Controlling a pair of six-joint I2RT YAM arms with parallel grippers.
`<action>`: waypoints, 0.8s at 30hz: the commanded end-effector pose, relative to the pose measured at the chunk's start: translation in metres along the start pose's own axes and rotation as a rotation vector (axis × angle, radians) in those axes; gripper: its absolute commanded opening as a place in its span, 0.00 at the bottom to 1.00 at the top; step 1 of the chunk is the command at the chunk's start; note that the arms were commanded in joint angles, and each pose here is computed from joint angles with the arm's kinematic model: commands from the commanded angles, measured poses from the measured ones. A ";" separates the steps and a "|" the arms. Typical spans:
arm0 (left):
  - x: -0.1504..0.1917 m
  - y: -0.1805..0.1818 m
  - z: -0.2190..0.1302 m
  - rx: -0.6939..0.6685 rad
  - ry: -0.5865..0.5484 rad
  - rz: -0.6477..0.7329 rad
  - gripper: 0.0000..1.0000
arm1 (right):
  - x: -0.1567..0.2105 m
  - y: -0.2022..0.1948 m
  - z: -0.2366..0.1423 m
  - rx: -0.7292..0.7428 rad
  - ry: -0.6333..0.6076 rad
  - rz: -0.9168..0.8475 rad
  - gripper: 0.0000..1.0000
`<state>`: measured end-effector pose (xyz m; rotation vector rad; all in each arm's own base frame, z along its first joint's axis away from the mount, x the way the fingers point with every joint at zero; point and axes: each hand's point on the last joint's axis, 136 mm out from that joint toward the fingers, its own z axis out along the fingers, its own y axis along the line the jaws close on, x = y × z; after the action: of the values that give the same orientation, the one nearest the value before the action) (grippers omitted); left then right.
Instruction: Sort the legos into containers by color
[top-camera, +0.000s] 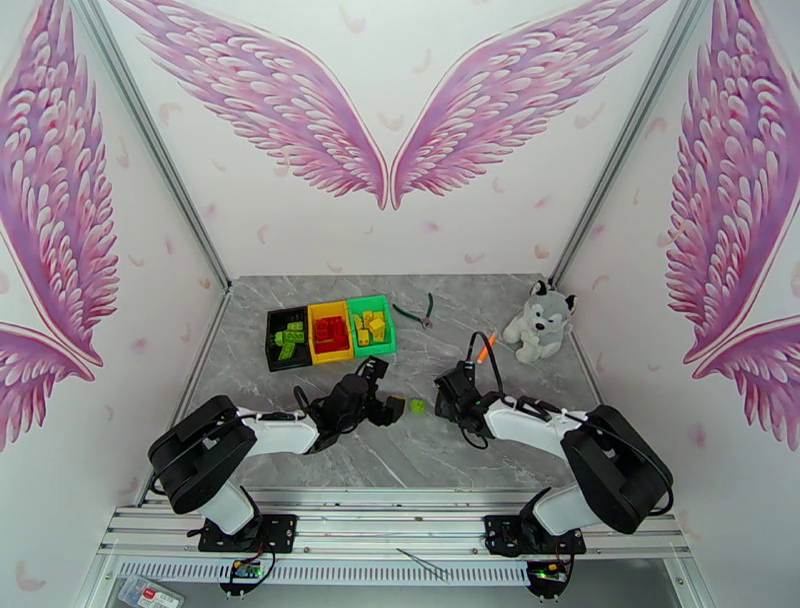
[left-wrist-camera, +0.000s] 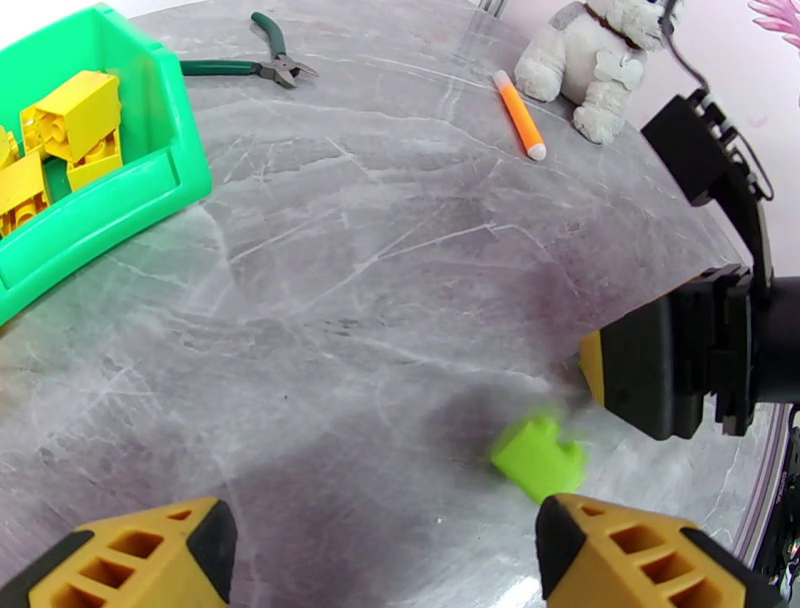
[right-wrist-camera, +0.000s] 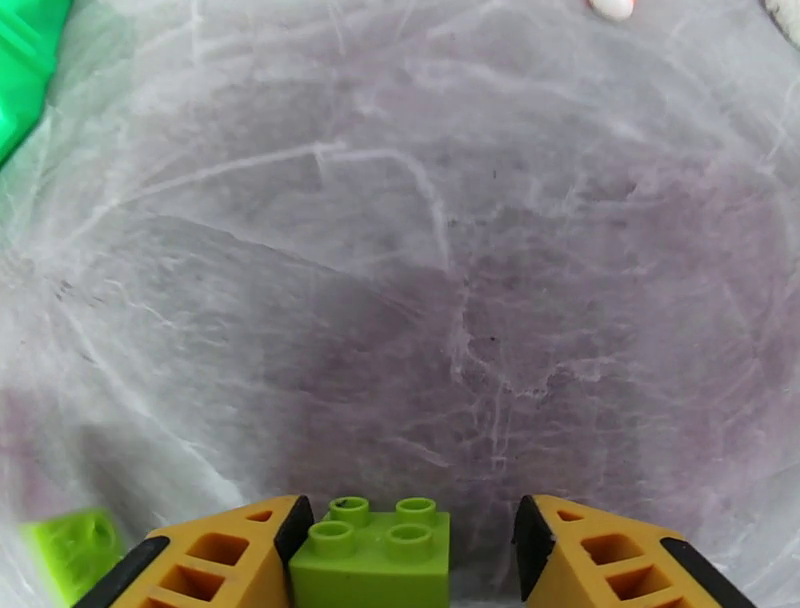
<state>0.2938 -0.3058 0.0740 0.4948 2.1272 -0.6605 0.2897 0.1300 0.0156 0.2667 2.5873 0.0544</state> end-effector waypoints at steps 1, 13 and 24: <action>-0.013 -0.001 0.001 -0.017 -0.027 -0.009 0.87 | 0.000 0.003 0.003 -0.015 0.014 0.000 0.52; -0.032 0.034 -0.013 -0.148 -0.075 -0.070 0.99 | -0.019 0.027 -0.032 -0.183 -0.046 0.003 0.27; -0.058 0.162 -0.080 -0.454 -0.221 -0.405 0.99 | -0.058 0.195 -0.071 -0.725 -0.027 -0.101 0.22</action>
<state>0.3672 -0.1795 0.1192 -0.0540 2.0820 -0.4408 0.3210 0.2432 0.0793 0.0357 2.4856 0.6468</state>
